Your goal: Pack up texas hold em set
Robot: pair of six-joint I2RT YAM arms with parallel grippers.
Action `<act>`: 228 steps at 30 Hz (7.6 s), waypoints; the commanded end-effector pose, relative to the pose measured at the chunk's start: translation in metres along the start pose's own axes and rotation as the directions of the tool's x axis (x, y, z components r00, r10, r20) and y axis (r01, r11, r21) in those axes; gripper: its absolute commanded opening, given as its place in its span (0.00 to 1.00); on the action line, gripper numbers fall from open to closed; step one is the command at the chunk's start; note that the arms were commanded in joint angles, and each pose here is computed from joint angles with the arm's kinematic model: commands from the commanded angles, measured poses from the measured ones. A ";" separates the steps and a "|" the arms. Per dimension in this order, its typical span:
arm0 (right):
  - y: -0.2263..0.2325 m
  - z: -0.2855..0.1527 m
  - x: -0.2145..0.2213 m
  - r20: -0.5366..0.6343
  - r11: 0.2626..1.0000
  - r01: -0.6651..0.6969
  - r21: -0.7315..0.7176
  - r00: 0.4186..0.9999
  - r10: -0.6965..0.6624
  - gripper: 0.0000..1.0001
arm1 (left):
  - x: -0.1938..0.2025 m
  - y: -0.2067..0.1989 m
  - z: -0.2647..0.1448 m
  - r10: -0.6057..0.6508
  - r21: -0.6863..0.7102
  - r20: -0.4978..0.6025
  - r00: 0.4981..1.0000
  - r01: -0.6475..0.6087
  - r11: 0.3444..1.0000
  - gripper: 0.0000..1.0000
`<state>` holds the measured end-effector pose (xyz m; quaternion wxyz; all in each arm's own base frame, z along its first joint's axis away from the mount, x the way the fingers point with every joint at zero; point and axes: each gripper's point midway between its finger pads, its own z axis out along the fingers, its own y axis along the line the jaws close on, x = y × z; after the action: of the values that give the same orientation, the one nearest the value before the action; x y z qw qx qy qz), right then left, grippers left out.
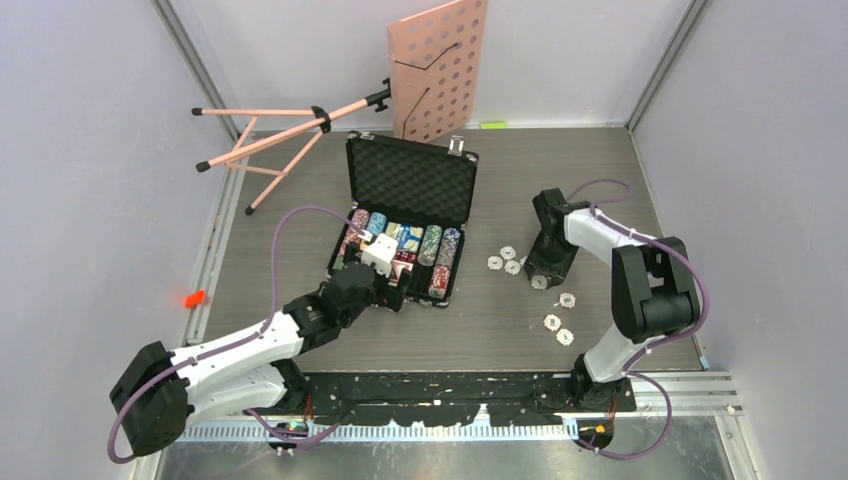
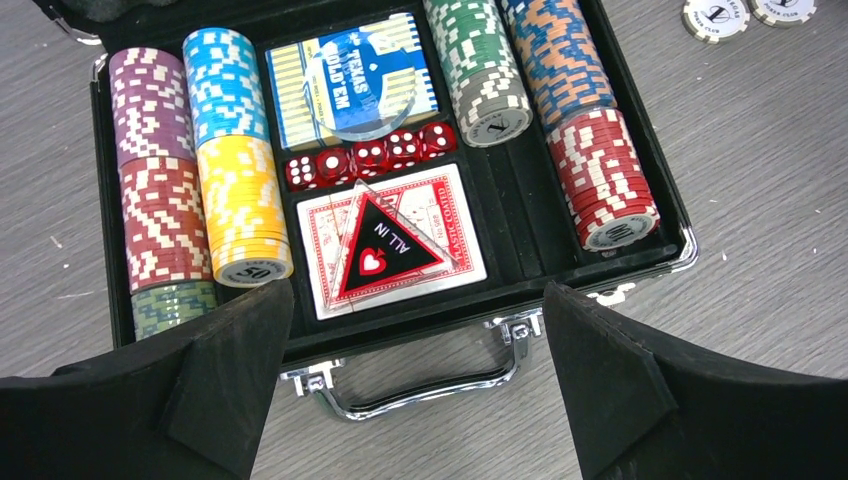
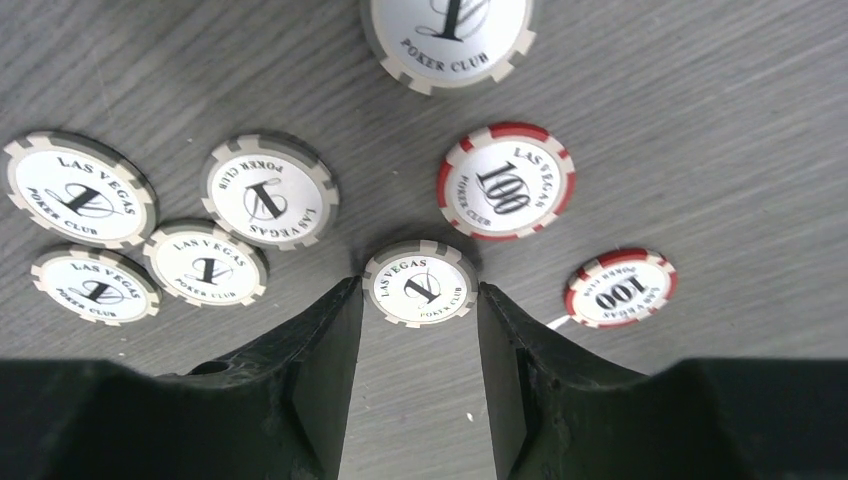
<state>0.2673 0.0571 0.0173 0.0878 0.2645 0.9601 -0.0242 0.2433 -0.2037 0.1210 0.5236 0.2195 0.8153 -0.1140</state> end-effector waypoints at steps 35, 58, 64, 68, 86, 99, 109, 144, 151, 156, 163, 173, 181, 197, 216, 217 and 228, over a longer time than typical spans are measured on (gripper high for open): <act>0.044 0.002 -0.042 0.034 0.997 -0.023 -0.073 0.999 0.025 0.58 | -0.031 0.004 -0.005 -0.047 -0.003 0.147 0.988 0.048 0.999 0.99; 0.019 0.028 -0.025 -0.004 0.999 0.021 0.046 1.000 -0.020 0.53 | -0.032 0.003 -0.005 -0.044 -0.003 0.146 0.988 0.045 0.999 0.99; 0.021 0.019 -0.020 -0.025 0.999 0.047 0.017 0.999 -0.047 0.43 | -0.031 0.002 -0.004 -0.045 0.003 0.144 0.989 0.045 0.999 0.99; 0.008 0.009 -0.014 -0.026 0.996 0.078 0.038 0.997 -0.077 0.41 | -0.031 0.002 -0.005 -0.045 0.006 0.143 0.989 0.044 0.999 0.99; 0.043 -0.041 -0.019 0.017 0.988 0.044 -0.146 0.999 -0.042 0.34 | -0.032 0.001 -0.007 -0.051 0.017 0.154 0.987 0.049 0.999 0.99; 0.071 -0.024 -0.017 0.016 0.986 0.065 -0.155 0.998 -0.063 0.34 | -0.032 -0.001 -0.007 -0.054 0.025 0.154 0.987 0.051 0.998 0.99; 0.077 -0.008 -0.015 0.010 0.988 0.077 -0.135 0.997 -0.076 0.35 | -0.032 -0.001 -0.007 -0.056 0.024 0.154 0.986 0.053 0.998 0.99; 0.068 0.017 -0.012 0.023 0.994 0.107 -0.029 0.994 -0.106 0.59 | -0.031 0.000 -0.006 -0.051 0.017 0.146 0.988 0.049 0.999 1.00; 0.075 0.017 -0.012 0.027 0.992 0.100 -0.072 0.995 -0.099 0.59 | -0.030 0.000 -0.005 -0.050 0.017 0.144 0.988 0.048 0.999 1.00; 0.080 0.019 -0.011 0.022 0.990 0.103 -0.092 0.995 -0.101 0.62 | -0.031 0.000 -0.005 -0.049 0.017 0.144 0.988 0.047 0.999 1.00; 0.079 0.024 -0.009 0.014 0.991 0.113 -0.073 0.994 -0.112 0.60 | -0.030 -0.001 -0.004 -0.046 0.017 0.140 0.989 0.045 0.999 1.00; 0.064 0.030 0.007 -0.019 0.990 0.129 -0.052 0.991 -0.130 0.54 | -0.030 0.000 -0.004 -0.044 0.016 0.137 0.990 0.042 0.999 1.00; 0.050 0.014 0.011 0.004 0.989 0.138 -0.044 0.990 -0.138 0.52 | -0.030 -0.001 -0.004 -0.044 0.019 0.136 0.990 0.042 0.999 1.00; 0.042 0.006 0.008 0.026 0.988 0.152 -0.019 0.988 -0.151 0.64 | -0.030 -0.001 -0.004 -0.045 0.019 0.136 0.990 0.043 0.999 1.00; 0.041 0.026 0.022 -0.009 0.971 0.232 0.059 0.973 -0.232 0.60 | -0.029 -0.001 -0.004 -0.043 0.017 0.132 0.990 0.041 0.999 1.00; 0.041 0.027 0.023 -0.010 0.971 0.231 0.058 0.973 -0.231 0.59 | -0.029 -0.001 -0.004 -0.043 0.017 0.132 0.990 0.041 0.999 1.00; 0.047 0.009 0.033 -0.024 0.979 0.204 -0.028 0.979 -0.204 0.38 | -0.028 -0.001 -0.003 -0.043 0.018 0.131 0.990 0.041 0.999 1.00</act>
<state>0.2975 0.1146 0.0144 0.1261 0.1657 0.9780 -0.0100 0.2450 -0.2064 0.1357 0.5551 0.2056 0.7941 -0.1375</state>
